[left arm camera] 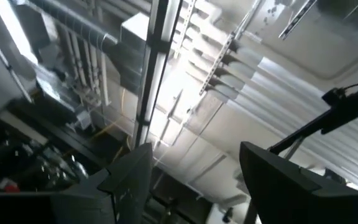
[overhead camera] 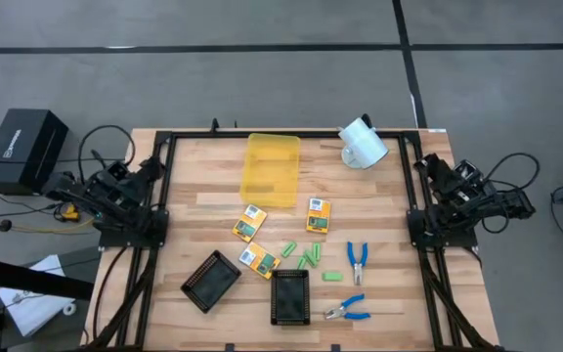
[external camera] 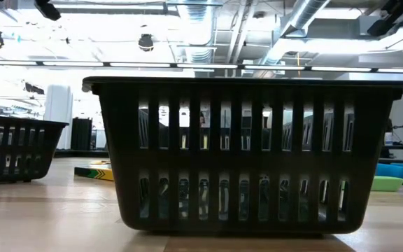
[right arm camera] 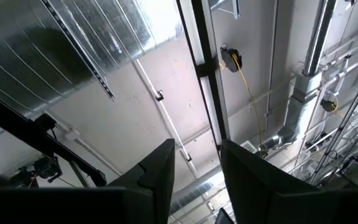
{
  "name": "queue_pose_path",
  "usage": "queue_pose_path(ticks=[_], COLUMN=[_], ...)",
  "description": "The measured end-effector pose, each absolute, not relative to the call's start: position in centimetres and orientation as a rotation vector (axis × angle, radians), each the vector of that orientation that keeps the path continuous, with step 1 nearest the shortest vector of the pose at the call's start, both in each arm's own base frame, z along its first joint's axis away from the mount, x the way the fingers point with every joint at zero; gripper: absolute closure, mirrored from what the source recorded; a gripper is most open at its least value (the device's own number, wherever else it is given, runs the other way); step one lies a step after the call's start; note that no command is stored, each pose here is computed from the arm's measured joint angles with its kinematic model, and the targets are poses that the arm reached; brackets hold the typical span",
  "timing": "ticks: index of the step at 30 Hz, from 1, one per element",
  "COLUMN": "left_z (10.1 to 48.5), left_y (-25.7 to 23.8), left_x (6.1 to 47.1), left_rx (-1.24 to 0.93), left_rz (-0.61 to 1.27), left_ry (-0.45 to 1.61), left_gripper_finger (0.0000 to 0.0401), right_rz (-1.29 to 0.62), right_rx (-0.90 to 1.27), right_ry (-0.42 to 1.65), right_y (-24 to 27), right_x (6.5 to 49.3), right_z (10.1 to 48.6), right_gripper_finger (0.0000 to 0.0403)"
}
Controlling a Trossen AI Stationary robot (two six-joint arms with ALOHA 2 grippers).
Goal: Pick & Place School Supplies
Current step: Put the blue puncher into the right black bin
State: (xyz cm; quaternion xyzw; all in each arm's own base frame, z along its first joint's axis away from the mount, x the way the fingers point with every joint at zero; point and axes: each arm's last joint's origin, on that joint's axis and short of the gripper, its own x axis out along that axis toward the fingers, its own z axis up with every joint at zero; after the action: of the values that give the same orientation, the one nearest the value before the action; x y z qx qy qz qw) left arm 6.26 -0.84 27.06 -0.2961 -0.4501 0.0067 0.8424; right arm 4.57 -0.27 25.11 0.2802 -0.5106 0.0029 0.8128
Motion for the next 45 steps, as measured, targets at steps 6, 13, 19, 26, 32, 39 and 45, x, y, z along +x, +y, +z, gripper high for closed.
queue_pose_path(ticks=[6,13,19,26,32,39,45], left_z=[26.7,32.2,38.9,38.4,37.1,33.6,31.4], left_y=[-1.5,-3.1,-3.5,-0.9,0.4,0.9,0.6], left_x=[8.4,13.5,19.3,23.8,25.0,25.6,27.2], left_rx=[-0.729,-0.663,-0.427,-0.385,-0.321,-0.246,-0.19], left_rz=[-0.004,-0.035,-0.104,0.167,0.232,0.337,0.328], left_ry=[-0.832,-0.761,-0.618,0.077,0.291,0.57,0.676], left_gripper_finger=[0.0164,0.0164,0.0164,0.0164,0.0164,0.0164,0.0164], right_rz=[0.03,-0.083,-0.201,-0.358,-0.557,-0.646,-0.637], right_rx=[0.651,0.519,0.117,0.125,0.226,0.362,0.404], right_ry=[-1.044,-0.889,-0.765,-0.173,0.198,0.612,0.884], right_y=[-0.2,-0.1,0.5,0.5,0.0,0.6,2.4], right_x=[4.8,6.1,8.6,11.5,10.8,11.1,13.9], right_z=[26.0,32.7,40.8,44.2,44.5,40.7,35.8], right_gripper_finger=[0.028,0.028,0.028,0.028,0.028,0.028,0.028])
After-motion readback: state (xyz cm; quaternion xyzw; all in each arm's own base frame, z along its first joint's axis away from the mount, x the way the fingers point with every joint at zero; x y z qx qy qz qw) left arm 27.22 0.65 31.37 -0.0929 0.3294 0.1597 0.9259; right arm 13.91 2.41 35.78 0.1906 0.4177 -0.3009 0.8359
